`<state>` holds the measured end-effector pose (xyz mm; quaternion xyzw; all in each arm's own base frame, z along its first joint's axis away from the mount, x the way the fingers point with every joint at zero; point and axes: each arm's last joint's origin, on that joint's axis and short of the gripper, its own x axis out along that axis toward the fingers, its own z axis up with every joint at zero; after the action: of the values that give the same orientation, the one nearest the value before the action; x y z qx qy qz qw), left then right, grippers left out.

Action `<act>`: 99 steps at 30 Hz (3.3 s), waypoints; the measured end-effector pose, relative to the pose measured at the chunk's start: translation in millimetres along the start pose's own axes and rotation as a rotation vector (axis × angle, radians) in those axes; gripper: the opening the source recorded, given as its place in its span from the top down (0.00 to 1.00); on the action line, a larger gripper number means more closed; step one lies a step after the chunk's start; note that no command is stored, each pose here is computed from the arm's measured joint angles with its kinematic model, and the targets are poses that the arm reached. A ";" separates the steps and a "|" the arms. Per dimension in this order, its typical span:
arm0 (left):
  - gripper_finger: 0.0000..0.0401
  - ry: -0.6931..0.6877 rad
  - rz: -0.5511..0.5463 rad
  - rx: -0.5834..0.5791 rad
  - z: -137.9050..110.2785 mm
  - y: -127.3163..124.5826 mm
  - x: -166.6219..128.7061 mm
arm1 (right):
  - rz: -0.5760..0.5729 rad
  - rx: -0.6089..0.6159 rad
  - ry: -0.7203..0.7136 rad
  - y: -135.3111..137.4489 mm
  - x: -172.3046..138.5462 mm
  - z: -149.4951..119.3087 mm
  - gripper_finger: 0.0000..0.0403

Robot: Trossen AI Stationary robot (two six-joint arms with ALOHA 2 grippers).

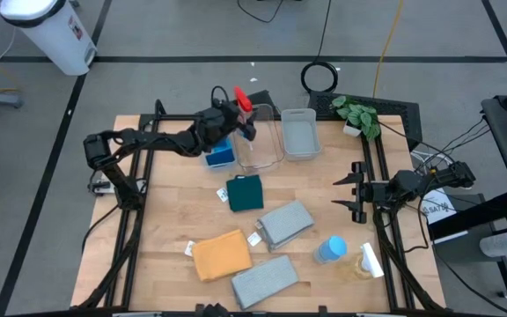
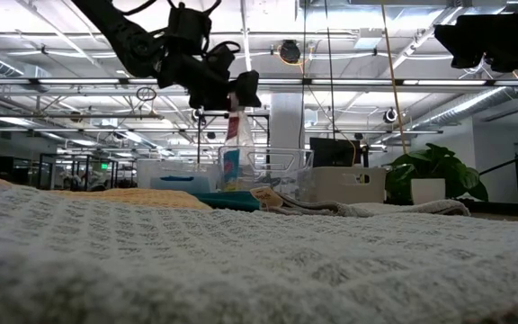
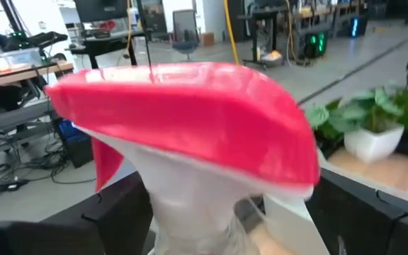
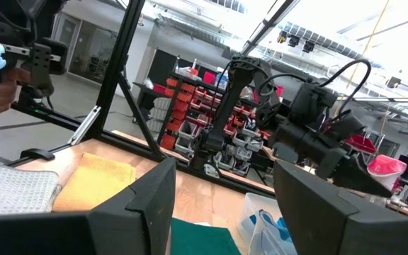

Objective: Pick & Place Kitchen Items
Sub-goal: Put the red disinfectant spray bottle into the transparent bin, then put the white spray bottle into the transparent bin

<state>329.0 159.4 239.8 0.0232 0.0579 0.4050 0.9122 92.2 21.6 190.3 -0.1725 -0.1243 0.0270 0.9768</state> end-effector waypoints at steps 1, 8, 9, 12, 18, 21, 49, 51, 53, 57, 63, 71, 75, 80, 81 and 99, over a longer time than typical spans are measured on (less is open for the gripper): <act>0.16 0.010 -0.002 0.016 -1.0 -0.6 -0.2 | 0.000 0.000 0.000 0.0 0.0 0.0 0.48; 0.16 0.075 -0.006 0.075 -7.8 -0.8 -0.5 | 0.000 0.000 0.000 0.0 0.0 0.0 0.48; 0.16 0.082 -0.006 0.071 -8.5 -0.7 -0.5 | 0.000 0.000 0.000 0.0 0.0 0.0 0.48; 0.16 0.106 -0.008 0.077 -10.8 -0.7 -0.9 | 0.000 0.000 0.000 0.0 0.0 0.0 0.48; 0.16 0.140 0.016 0.090 -13.9 -0.1 -1.6 | 0.000 0.000 0.000 0.0 0.0 0.0 0.48; 0.16 0.153 0.041 0.100 -10.7 2.0 -5.0 | 0.000 0.000 0.000 0.0 0.0 0.0 0.48; 0.27 0.164 -0.312 -0.071 7.6 51.2 -156.5 | 0.000 0.000 0.000 0.0 0.0 0.0 0.48; 0.27 0.108 -0.324 -0.091 1.8 59.1 -173.2 | 0.000 0.000 0.001 0.0 0.0 0.0 0.48; 0.27 0.052 -0.329 -0.115 -4.7 65.5 -186.6 | 0.001 0.000 0.001 0.0 0.0 -0.1 0.48; 0.27 -0.041 -0.322 -0.164 -19.8 73.1 -202.4 | 0.000 0.000 0.001 0.0 0.0 -0.1 0.48; 0.27 -0.118 -0.329 -0.193 -23.1 76.1 -209.0 | 0.000 0.000 0.000 0.0 0.0 0.0 0.48; 0.27 -0.108 -0.367 -0.189 -24.2 74.1 -207.6 | 0.061 0.066 -0.173 -2.2 -1.1 13.6 0.48; 0.27 -0.093 -0.366 -0.184 -25.9 73.3 -206.0 | 0.164 0.184 -0.327 -3.4 -4.1 25.3 0.48; 0.27 -0.072 -0.366 -0.178 -28.3 71.4 -202.6 | 0.127 0.306 -0.521 -12.1 -11.1 42.2 0.48; 0.27 -0.071 -0.366 -0.179 -28.5 70.9 -201.6 | 0.130 0.350 -0.548 -13.3 -12.5 44.5 0.48; 0.27 -0.018 -0.365 -0.153 -36.5 64.0 -188.8 | -0.101 0.610 0.610 -62.5 130.2 197.9 0.21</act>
<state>151.7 62.1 225.7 -0.0534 0.0220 0.2358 0.9701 168.9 40.8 422.2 0.1303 0.1755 -0.0378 0.9751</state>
